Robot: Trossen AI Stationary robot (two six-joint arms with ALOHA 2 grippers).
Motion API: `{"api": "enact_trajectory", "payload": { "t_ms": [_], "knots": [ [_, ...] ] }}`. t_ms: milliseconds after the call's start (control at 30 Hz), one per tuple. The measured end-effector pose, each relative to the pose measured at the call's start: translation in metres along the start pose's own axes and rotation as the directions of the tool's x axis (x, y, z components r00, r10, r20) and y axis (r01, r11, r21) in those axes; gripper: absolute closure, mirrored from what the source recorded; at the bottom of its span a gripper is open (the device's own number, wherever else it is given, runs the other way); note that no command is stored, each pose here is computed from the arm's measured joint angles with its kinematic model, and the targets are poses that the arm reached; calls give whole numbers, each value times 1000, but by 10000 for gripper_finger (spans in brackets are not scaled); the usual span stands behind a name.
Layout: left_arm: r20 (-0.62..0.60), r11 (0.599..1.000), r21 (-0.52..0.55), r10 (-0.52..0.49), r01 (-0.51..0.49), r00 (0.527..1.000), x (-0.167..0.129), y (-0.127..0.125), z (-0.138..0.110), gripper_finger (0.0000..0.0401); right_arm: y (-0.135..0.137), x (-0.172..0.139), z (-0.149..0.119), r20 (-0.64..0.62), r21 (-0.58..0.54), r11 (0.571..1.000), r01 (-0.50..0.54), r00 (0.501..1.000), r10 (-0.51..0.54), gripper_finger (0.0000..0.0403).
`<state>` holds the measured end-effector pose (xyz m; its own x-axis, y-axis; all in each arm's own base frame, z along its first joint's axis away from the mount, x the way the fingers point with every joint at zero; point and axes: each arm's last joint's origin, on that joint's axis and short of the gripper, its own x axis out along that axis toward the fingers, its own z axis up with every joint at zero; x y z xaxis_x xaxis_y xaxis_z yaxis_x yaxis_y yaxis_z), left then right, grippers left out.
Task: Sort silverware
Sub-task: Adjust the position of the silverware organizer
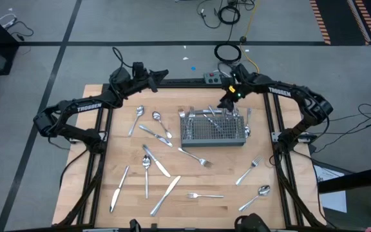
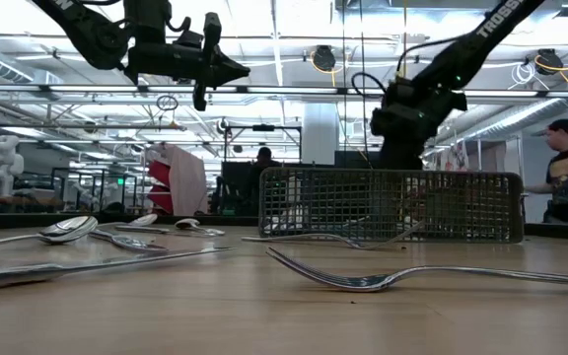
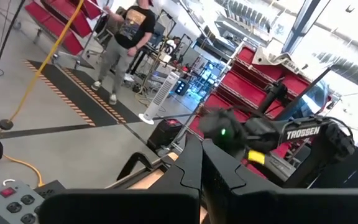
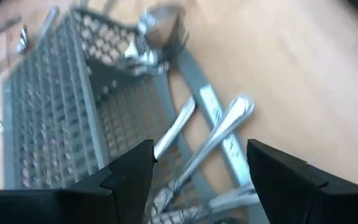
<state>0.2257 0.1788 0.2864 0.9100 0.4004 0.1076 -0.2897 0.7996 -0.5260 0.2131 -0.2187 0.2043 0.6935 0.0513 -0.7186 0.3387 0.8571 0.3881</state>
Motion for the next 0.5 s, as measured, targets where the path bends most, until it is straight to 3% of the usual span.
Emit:
{"api": "enact_trajectory", "payload": {
  "t_ms": [200,367,500],
  "knots": [
    [7,1000,-6,-4,4,1000,0,0,1,393,9,-26,40,70,-86,996,37,997,-31,160],
    [-10,998,-52,-37,36,999,0,-3,0,393,5,-31,44,15,-199,950,240,970,-242,160],
    [-20,997,-52,-50,49,999,1,-6,-2,393,7,-16,34,-109,-204,965,165,976,-190,160]
  ]
}}
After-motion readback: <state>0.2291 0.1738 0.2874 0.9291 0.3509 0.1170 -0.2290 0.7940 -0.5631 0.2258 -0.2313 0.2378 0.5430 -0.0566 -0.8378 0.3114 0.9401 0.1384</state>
